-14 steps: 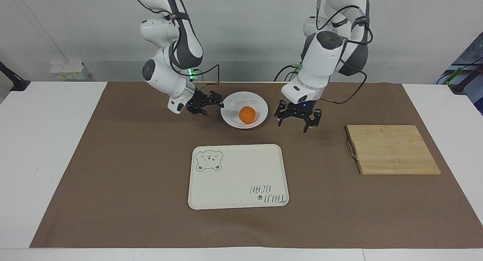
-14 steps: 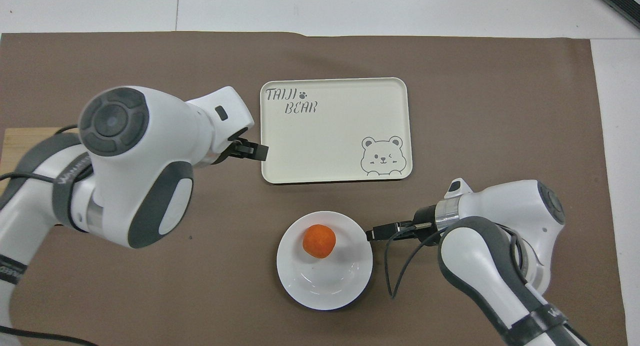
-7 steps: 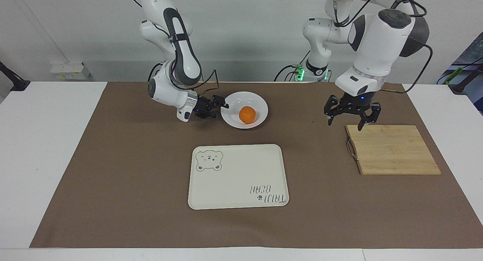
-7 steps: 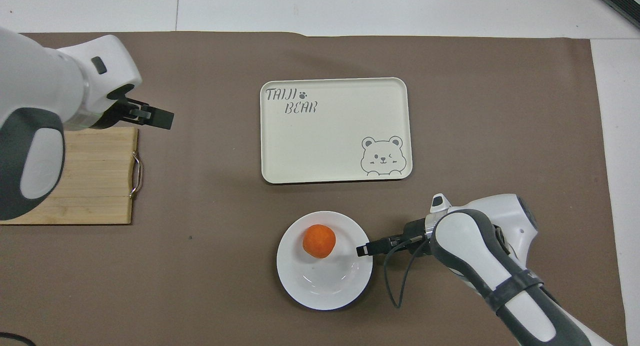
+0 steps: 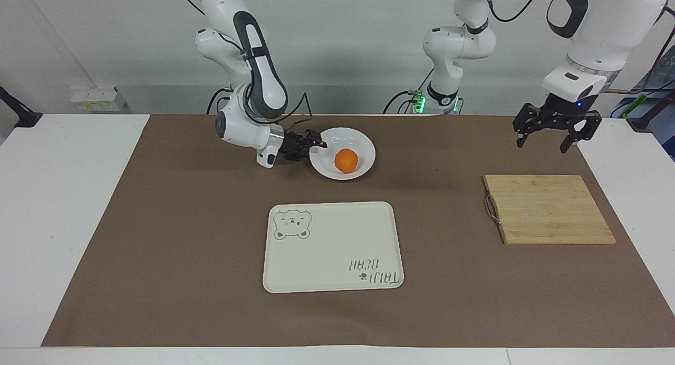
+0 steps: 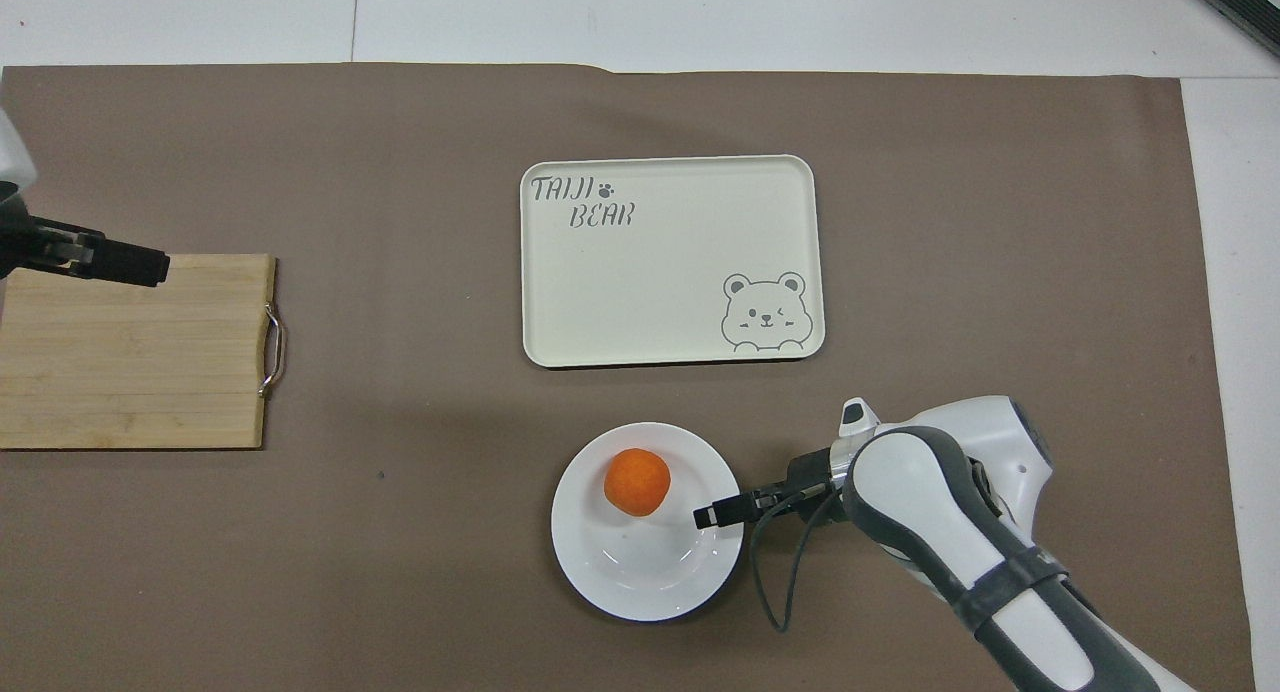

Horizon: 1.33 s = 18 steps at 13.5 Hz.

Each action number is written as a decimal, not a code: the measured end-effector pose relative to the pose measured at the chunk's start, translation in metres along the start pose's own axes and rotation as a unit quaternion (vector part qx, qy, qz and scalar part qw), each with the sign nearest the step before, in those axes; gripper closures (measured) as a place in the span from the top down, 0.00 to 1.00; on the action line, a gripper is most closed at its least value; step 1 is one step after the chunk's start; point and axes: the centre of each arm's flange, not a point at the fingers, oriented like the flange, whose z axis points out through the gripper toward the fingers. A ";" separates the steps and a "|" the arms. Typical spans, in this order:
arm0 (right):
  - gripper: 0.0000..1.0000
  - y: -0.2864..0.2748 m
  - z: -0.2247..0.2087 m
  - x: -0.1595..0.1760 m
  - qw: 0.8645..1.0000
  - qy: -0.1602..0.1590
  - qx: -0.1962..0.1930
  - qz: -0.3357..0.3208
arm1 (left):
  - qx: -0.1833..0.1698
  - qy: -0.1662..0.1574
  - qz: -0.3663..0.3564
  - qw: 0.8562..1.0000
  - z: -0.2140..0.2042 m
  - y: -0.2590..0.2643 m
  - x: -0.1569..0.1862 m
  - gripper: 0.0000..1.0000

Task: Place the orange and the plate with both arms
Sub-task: 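Withdraw the left gripper while the right gripper grasps the plate rim, then slide the plate with the right gripper onto the bear tray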

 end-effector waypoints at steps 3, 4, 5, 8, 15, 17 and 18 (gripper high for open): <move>0.70 0.006 0.007 -0.007 1.000 -0.004 -0.005 0.006 | 0.000 -0.004 -0.003 1.000 0.000 -0.004 -0.002 1.00; 0.68 0.009 0.010 -0.011 1.000 -0.007 -0.007 0.010 | -0.001 -0.006 -0.003 1.000 0.000 -0.004 -0.002 1.00; 0.67 0.010 0.013 -0.014 1.000 -0.011 -0.007 0.014 | -0.001 -0.007 -0.003 1.000 -0.001 -0.004 -0.003 1.00; 0.59 0.009 0.024 -0.021 1.000 -0.013 -0.014 0.021 | -0.001 -0.010 -0.007 1.000 -0.004 -0.008 -0.004 1.00; 0.09 0.012 0.026 -0.028 0.999 -0.009 -0.003 0.035 | -0.002 -0.012 -0.010 1.000 -0.003 -0.010 -0.005 1.00; 0.09 0.013 0.022 -0.028 0.999 -0.005 -0.002 0.037 | -0.002 -0.012 -0.010 1.000 -0.003 -0.010 -0.006 1.00; 0.09 0.015 0.021 -0.029 0.999 -0.005 0.001 0.039 | -0.002 -0.012 -0.010 1.000 -0.003 -0.010 -0.006 1.00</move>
